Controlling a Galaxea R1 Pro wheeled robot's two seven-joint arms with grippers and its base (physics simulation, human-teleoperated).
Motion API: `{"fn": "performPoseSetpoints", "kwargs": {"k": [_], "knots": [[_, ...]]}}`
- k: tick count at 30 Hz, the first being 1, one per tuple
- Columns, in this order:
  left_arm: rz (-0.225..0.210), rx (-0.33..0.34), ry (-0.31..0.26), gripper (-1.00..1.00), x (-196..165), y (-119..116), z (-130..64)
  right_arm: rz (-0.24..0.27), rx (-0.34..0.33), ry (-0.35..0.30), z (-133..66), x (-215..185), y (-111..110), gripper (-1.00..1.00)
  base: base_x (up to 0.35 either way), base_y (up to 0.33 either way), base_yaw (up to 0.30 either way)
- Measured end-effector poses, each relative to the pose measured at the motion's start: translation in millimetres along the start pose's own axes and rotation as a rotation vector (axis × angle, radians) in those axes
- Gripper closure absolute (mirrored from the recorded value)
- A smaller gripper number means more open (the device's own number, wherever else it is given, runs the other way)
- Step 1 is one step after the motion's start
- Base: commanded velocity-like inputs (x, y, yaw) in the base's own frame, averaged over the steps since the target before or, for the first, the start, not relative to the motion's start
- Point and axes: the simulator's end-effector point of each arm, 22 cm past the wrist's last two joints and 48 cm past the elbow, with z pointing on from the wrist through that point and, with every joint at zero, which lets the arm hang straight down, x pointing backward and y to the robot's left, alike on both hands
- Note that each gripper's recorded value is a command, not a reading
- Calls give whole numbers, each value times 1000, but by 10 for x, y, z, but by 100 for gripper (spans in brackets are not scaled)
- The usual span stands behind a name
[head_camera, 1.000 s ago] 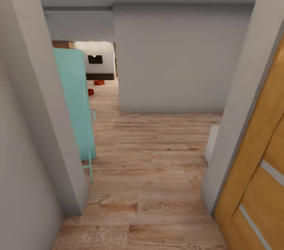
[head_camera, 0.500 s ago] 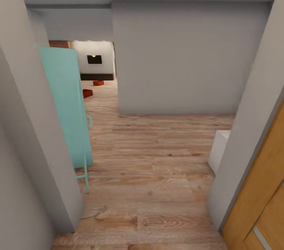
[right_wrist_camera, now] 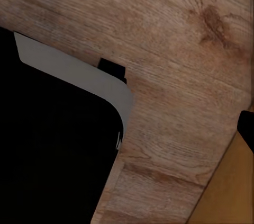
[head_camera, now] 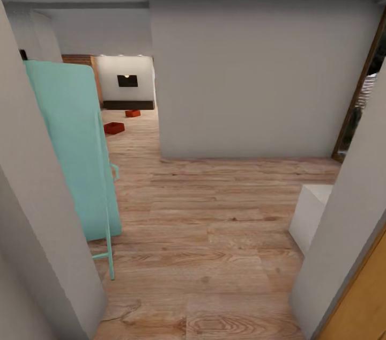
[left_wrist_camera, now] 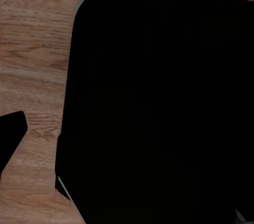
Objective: Move the two storage containers from the living room to the garage. In the garage, place one container on the floor and stack the other container on top of it (either order is fine).
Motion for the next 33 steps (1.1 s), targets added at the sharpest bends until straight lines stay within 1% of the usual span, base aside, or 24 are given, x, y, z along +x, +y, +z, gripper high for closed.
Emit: {"fn": "performPoseSetpoints", "kwargs": {"k": [33], "knots": [[0, -1, -1, -100, -3, 3, 0, -3, -1, 0, 0, -2, 2, -100, 331, 0, 0]]}}
